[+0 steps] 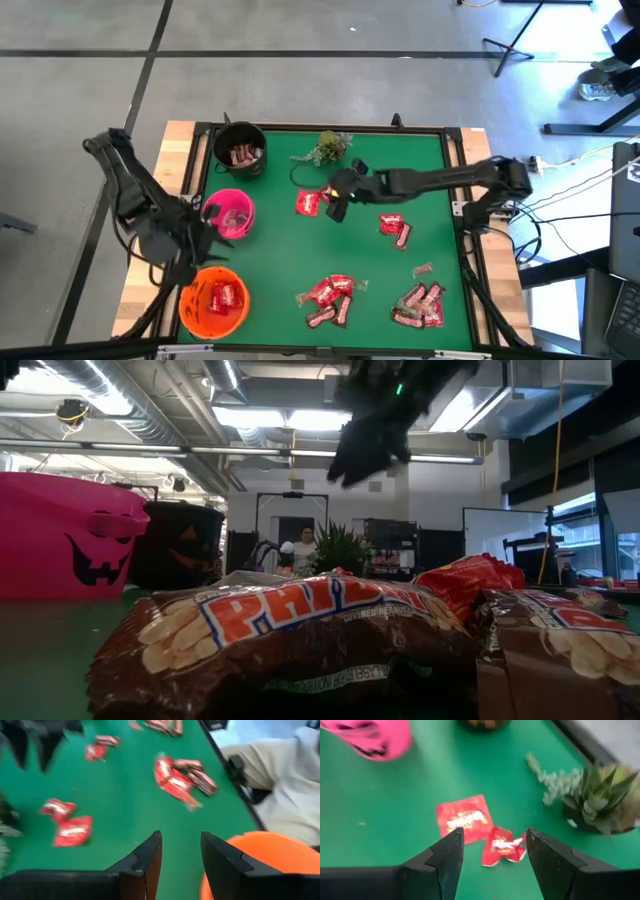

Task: Sort candy
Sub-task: Put the red candy into the orange bucket

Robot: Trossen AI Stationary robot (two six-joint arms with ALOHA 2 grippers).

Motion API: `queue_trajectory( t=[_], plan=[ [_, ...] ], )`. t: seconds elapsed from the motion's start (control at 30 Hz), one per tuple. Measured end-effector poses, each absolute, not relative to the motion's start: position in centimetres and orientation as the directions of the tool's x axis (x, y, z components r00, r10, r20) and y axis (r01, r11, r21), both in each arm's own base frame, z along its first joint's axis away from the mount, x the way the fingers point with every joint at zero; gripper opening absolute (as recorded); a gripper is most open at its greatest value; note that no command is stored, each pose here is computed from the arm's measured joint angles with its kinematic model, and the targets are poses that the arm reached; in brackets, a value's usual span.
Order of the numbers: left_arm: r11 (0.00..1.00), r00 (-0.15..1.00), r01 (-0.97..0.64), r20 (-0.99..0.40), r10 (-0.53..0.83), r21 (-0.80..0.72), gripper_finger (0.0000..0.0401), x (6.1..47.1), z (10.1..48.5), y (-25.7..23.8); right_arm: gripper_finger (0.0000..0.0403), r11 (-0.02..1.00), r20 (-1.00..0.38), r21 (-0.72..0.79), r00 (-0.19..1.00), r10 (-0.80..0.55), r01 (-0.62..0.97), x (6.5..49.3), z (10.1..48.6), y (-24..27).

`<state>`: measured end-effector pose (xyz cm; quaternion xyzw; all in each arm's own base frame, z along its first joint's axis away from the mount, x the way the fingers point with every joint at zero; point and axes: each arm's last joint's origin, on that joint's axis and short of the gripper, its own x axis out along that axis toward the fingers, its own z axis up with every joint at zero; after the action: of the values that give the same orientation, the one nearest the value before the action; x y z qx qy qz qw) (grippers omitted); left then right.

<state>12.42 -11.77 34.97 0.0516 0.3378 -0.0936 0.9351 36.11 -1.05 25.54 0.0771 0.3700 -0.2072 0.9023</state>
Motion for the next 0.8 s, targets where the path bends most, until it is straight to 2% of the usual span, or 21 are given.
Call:
queue_trajectory(
  t=[0.2, 0.4, 0.8],
  plan=[
    [0.987, 0.826, 0.139, -0.56, -0.071, 0.079, 0.0125, 11.8, 35.5, -9.1, 0.0209, 0.859, -0.776, 0.017, 0.549, -0.311, 0.511, 37.1, 22.2, -5.2],
    [0.99, 0.869, 0.127, -0.489, -0.079, 0.065, 0.0125, 11.8, 33.8, -7.9, 0.0209, 0.831, -0.819, 0.057, 0.502, -0.278, 0.553, 37.6, 19.5, -7.7],
    [0.984, 0.933, 0.176, -0.322, -0.16, 0.022, 0.0124, 12.7, 29.8, -7.2, 0.0209, 0.834, -0.874, 0.161, 0.469, -0.128, 0.528, 38.8, 15.2, -8.1]
  ],
)
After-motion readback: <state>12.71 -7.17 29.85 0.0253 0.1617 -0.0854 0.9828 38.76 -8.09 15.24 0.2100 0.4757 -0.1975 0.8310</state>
